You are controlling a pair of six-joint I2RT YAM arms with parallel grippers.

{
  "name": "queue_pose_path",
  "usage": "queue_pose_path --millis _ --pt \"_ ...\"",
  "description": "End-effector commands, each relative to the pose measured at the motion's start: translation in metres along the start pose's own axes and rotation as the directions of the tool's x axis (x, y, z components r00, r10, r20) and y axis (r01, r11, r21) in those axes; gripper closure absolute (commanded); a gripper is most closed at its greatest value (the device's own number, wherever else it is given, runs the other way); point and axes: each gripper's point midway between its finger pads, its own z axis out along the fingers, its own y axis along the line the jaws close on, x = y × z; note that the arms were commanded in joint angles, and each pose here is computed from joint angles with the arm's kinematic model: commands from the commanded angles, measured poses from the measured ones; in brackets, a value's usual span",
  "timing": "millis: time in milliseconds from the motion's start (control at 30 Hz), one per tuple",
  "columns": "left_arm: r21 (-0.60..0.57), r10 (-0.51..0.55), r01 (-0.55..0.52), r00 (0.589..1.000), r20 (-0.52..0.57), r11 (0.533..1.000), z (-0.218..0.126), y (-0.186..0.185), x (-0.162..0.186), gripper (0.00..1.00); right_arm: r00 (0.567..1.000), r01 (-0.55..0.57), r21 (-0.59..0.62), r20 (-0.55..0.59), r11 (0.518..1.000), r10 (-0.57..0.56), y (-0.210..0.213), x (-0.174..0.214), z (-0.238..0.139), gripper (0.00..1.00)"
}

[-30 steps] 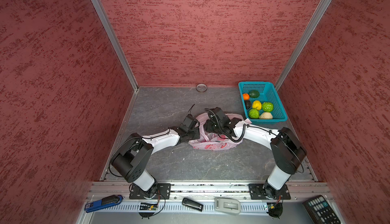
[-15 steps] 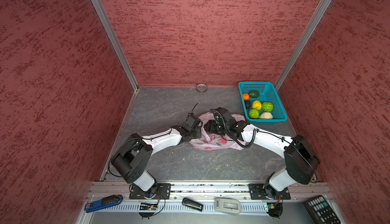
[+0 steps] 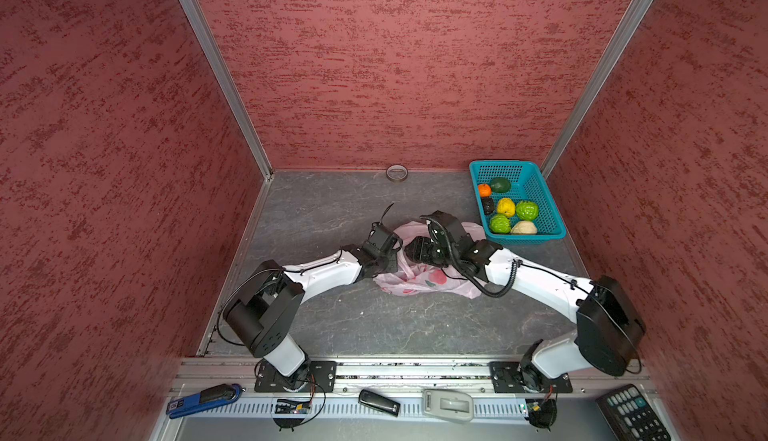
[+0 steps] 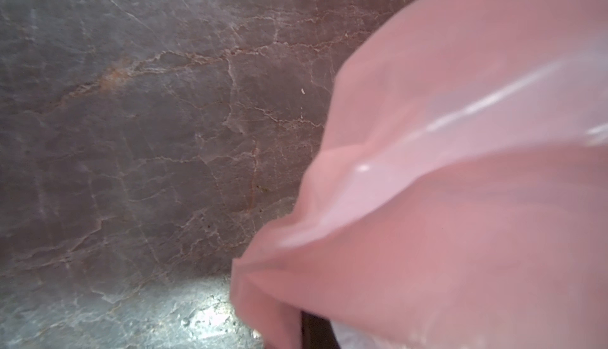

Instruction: Untie the knot of the plastic bag and take out the fruit

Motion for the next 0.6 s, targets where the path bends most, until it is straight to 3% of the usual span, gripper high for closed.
queue_pose_path --millis 0,100,300,433,567 --pt "-0.023 0.023 -0.023 1.0 0.002 0.999 0.002 -0.001 0.008 1.0 0.999 -0.036 0.04 0.039 0.999 0.035 -0.032 0.004 0.017 0.53" --pt "-0.038 0.042 -0.042 0.999 -0.003 0.998 0.007 -0.006 0.018 1.0 0.997 -0.053 0.063 0.063 0.997 0.049 -0.048 0.0 0.027 0.48" --pt "-0.077 0.056 -0.056 0.998 -0.004 0.995 0.012 -0.004 0.035 1.0 0.999 -0.02 0.14 0.039 0.99 0.015 -0.05 -0.006 0.007 0.23" --pt "-0.082 0.06 -0.06 0.998 0.005 0.995 0.014 -0.003 0.037 1.0 1.0 -0.03 0.15 -0.004 0.988 0.031 -0.044 -0.001 -0.008 0.17" --pt "-0.08 0.056 -0.055 0.998 0.017 0.995 0.015 -0.004 0.035 1.0 0.998 -0.041 0.173 -0.038 0.984 0.048 -0.048 0.006 -0.009 0.17"
